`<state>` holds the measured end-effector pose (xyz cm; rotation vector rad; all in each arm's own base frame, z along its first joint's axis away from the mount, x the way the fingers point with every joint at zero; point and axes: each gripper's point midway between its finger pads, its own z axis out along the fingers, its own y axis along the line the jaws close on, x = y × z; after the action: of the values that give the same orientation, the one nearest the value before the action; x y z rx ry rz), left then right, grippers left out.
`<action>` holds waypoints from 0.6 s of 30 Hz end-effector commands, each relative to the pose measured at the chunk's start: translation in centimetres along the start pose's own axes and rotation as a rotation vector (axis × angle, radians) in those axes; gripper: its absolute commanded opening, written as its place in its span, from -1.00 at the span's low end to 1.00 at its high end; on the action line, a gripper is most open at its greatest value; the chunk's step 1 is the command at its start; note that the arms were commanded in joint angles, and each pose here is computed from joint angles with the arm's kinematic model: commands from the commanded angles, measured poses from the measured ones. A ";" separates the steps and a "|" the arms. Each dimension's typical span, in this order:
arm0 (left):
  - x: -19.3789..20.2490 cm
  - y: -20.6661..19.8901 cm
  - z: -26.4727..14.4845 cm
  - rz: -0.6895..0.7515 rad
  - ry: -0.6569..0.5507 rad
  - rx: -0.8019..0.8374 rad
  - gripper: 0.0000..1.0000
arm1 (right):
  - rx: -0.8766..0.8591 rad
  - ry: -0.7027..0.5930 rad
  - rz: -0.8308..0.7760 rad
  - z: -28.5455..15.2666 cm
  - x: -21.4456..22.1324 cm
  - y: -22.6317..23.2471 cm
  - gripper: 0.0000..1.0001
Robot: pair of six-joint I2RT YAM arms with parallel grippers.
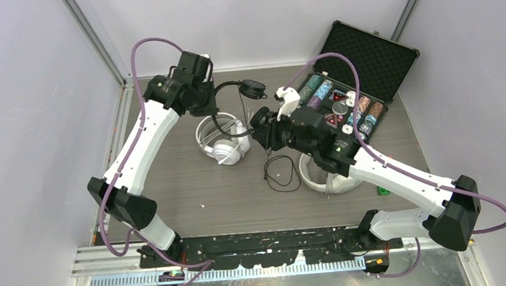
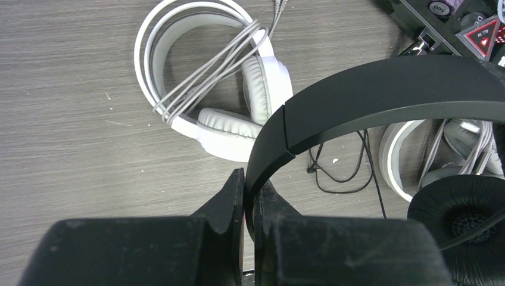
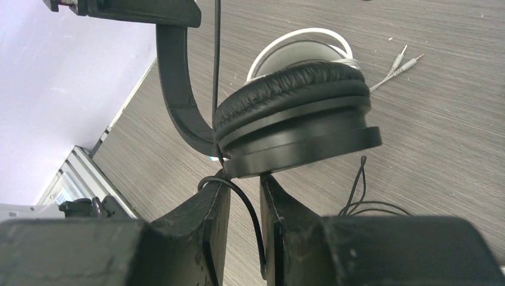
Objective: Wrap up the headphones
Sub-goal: Wrap the headphones cable around the headphones.
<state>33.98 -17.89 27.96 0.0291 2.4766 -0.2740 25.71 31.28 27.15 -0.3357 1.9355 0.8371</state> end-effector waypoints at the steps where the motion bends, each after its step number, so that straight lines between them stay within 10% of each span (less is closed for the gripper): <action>1: -2.2 -0.2 -2.5 -0.020 -0.120 0.041 -1.00 | 0.004 -0.095 -0.012 -0.4 -2.2 0.2 -0.42; 18: -3.3 0.1 -5.4 -0.043 -0.189 0.080 -1.00 | -0.013 -0.221 0.094 -0.8 -3.0 -0.1 -0.62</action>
<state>33.77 -16.68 28.92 0.0052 2.4420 -0.2722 26.16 31.43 27.54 -0.2872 1.8308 0.8818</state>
